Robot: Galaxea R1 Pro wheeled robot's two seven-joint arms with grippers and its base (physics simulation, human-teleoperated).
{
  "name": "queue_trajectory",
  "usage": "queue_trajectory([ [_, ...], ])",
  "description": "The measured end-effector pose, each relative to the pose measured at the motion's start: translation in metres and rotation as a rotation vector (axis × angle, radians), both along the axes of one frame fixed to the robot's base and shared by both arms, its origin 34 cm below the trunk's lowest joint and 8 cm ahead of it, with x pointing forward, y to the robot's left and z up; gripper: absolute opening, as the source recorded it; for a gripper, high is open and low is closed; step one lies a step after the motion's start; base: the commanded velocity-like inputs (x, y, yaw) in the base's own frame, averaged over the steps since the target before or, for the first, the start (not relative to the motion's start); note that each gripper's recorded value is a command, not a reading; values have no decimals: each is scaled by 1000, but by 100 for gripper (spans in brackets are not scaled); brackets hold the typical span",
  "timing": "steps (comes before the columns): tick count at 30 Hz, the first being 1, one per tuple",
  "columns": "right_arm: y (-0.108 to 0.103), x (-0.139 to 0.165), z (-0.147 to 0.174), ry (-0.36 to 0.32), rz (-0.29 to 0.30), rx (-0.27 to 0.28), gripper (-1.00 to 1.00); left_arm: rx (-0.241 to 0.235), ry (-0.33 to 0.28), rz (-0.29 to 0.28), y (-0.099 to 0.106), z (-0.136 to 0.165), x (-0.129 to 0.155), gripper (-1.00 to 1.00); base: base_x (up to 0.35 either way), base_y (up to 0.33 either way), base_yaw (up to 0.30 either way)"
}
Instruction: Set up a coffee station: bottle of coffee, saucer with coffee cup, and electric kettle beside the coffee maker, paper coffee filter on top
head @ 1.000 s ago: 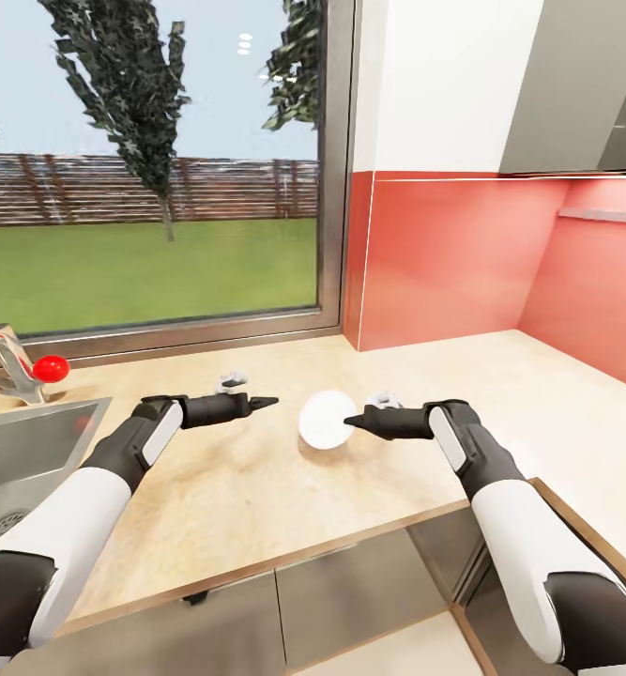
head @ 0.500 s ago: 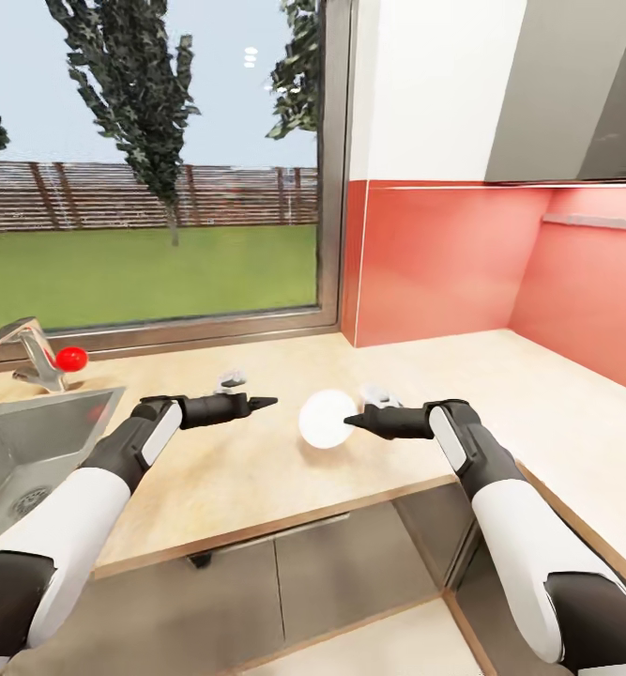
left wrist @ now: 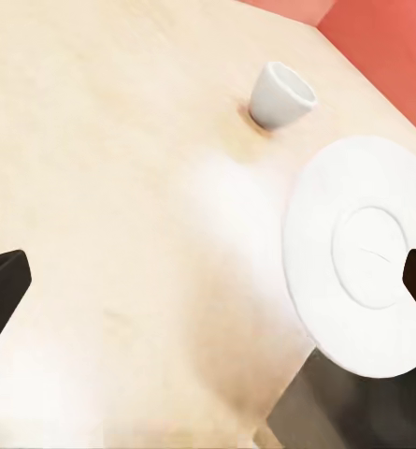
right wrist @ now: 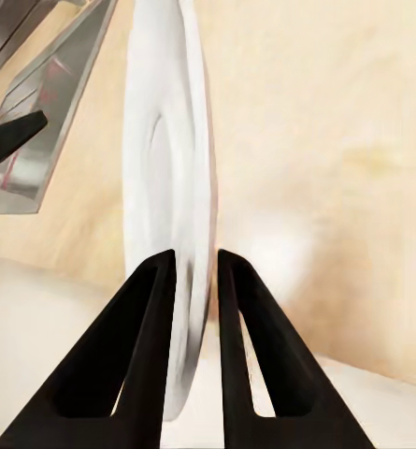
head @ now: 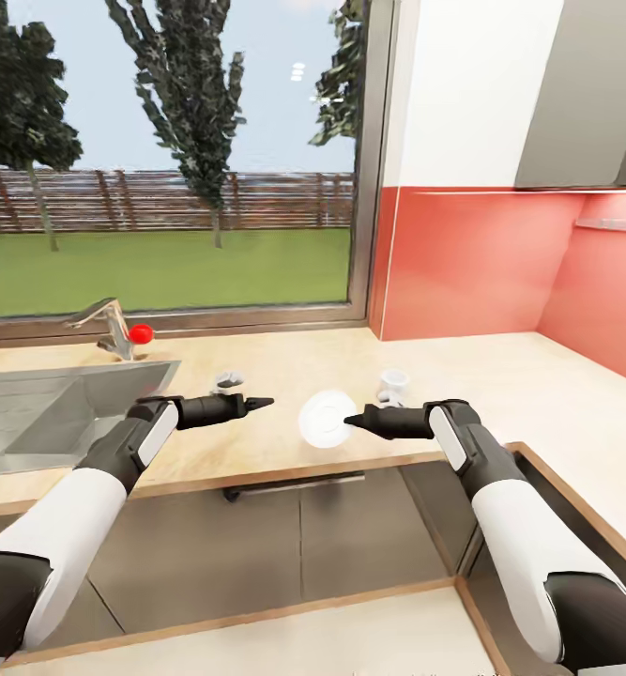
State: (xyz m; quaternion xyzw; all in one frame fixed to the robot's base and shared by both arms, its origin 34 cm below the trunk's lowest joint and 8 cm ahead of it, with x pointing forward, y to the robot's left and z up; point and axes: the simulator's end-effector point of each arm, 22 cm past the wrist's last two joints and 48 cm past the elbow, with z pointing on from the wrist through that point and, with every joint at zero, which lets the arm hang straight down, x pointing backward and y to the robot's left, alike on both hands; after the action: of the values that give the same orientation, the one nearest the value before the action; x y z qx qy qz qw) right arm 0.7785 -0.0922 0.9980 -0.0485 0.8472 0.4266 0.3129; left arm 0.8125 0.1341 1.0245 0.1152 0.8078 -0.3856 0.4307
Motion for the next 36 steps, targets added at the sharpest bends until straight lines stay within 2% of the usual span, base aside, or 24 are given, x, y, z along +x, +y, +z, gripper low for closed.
queue_trajectory([
  [12, 0, -1, 1, -2, 0, 0, -100, 0, 0, 2, 1, 1, 0, 100, -35, -14, 296],
  [18, 0, 0, 1, -2, 0, 0, -100, 22, 0, 28, 26, -2, 2, 100, -21, 0, 298],
  [34, -1, 0, 1, -1, -1, -1, -100, 24, 5, 33, 29, -4, 2, 100, -315, 0, 298],
  [35, -1, 0, 1, -1, -1, -1, -100, 26, 12, 39, 33, -8, 2, 100, -340, 0, 298],
  [36, -1, 0, 0, -1, -1, -1, -100, 48, 47, 71, 59, -26, 0, 100, -340, 0, 298],
])
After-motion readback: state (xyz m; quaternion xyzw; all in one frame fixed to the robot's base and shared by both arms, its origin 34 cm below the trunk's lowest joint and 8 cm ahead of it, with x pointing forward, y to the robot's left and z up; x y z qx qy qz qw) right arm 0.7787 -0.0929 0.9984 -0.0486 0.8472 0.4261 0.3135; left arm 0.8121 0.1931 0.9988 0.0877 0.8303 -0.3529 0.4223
